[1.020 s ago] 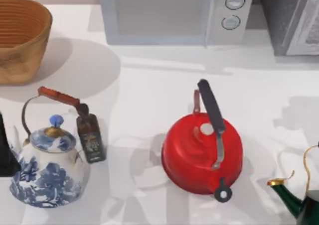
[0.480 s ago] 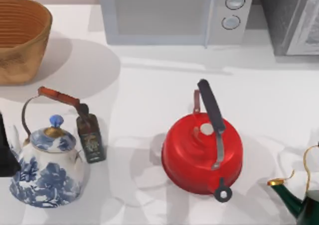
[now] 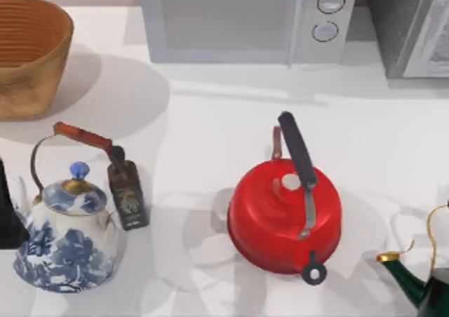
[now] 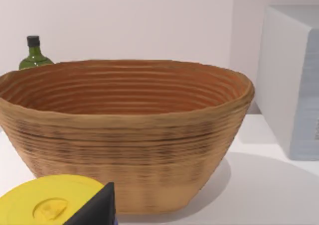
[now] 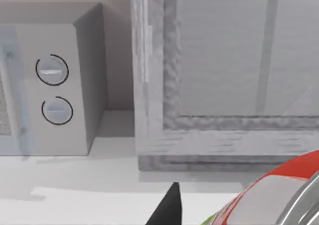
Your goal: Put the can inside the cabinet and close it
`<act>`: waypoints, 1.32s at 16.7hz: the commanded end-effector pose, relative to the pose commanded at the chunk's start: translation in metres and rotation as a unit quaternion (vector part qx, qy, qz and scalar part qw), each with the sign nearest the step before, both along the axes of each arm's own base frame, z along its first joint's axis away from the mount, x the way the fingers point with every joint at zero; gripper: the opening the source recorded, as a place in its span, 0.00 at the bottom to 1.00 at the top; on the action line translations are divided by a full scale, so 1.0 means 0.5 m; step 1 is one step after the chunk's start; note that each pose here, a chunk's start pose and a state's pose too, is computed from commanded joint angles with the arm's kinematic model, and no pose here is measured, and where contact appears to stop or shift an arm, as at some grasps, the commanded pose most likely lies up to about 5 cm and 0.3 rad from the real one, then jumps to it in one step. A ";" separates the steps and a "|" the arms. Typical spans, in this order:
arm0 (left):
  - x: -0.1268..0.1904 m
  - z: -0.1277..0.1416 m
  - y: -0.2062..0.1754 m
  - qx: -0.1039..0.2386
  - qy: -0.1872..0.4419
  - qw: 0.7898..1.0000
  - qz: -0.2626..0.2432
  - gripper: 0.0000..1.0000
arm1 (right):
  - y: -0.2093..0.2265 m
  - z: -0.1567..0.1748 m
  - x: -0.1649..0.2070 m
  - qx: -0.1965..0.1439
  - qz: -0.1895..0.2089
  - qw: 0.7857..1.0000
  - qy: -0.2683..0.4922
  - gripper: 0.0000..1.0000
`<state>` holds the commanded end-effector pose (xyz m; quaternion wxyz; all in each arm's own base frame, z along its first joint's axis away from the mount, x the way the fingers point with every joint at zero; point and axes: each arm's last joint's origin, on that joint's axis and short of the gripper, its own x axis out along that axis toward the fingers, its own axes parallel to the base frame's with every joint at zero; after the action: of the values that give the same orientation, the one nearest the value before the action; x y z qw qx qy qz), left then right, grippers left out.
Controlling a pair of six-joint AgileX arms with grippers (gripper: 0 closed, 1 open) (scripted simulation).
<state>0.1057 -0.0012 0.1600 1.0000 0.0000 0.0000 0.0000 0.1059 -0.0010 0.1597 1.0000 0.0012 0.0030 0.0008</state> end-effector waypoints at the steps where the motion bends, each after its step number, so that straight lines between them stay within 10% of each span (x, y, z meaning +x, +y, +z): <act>1: 0.000 0.000 0.000 0.000 0.000 1.000 0.000 1.00 | 0.000 0.000 0.000 0.000 0.000 1.000 0.000 0.00; 11: 0.000 0.000 0.000 0.000 0.000 1.000 0.000 1.00 | 0.004 0.129 0.056 -0.035 -0.024 0.986 0.163 0.00; 22: 0.000 0.000 0.000 0.000 0.000 1.000 0.000 1.00 | 0.051 0.632 0.193 -0.016 -0.023 1.000 -0.002 0.00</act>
<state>0.1057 -0.0012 0.1600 1.0000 0.0000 0.0000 0.0000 0.2026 0.0243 0.4756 0.9996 -0.0151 0.0006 -0.0222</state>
